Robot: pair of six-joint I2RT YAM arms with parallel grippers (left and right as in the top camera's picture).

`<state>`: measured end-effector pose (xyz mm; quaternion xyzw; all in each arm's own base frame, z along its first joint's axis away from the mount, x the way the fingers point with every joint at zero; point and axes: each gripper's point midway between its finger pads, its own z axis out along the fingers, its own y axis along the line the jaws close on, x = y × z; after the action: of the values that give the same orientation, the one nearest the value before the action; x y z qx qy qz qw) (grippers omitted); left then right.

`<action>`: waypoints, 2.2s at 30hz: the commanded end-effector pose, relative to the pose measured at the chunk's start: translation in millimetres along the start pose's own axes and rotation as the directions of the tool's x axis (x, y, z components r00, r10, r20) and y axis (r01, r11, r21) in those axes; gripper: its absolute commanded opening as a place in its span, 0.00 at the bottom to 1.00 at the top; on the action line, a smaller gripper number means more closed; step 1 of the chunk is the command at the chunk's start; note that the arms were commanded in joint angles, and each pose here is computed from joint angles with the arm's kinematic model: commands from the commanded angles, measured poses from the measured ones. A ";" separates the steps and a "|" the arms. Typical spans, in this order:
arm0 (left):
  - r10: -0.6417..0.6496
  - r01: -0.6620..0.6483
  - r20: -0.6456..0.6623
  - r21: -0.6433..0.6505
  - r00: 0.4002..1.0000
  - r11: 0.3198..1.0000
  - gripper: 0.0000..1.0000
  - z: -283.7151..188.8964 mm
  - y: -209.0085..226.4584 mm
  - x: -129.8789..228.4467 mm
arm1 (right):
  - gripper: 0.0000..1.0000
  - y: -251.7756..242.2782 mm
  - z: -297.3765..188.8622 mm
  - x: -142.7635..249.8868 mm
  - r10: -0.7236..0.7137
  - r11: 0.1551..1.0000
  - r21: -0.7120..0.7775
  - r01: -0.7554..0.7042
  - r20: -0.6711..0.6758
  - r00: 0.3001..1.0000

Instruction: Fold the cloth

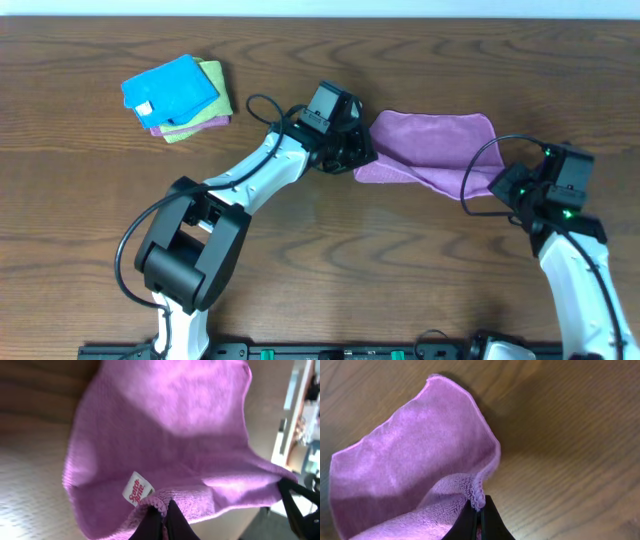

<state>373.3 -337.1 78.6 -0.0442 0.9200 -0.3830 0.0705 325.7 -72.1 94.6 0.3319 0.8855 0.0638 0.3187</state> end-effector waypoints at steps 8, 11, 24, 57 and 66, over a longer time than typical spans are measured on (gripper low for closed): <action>0.033 -0.031 0.248 -0.012 0.968 0.999 0.06 -20.8 -20.2 -54.6 | 0.01 0.1 30.3 -19.6 -0.027 1.000 0.006 0.027 0.052 0.998; 0.033 -0.030 0.295 -0.014 0.955 0.999 0.06 -23.2 -21.9 -63.9 | 0.01 1.8 35.8 -23.9 -0.030 1.000 -0.001 0.031 0.068 0.997; 0.032 -0.022 0.359 -0.031 0.933 0.999 0.06 -13.2 -14.1 -78.8 | 0.01 9.4 60.3 -40.5 -0.032 0.999 -0.034 0.037 0.133 0.991; 0.023 0.010 0.447 -0.073 0.894 0.997 0.06 25.9 22.7 -102.3 | 0.01 47.2 130.4 -86.9 -0.127 0.989 -0.050 0.138 0.174 0.976; 0.026 0.020 0.459 -0.095 0.888 0.995 0.06 32.0 32.1 -104.4 | 0.01 50.6 144.6 -92.1 -0.131 0.986 -0.067 0.149 0.221 0.966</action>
<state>470.2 -329.9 45.9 -0.1225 0.8958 -0.3336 0.2669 487.2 -100.2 44.7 0.2643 0.8659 0.0609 0.4202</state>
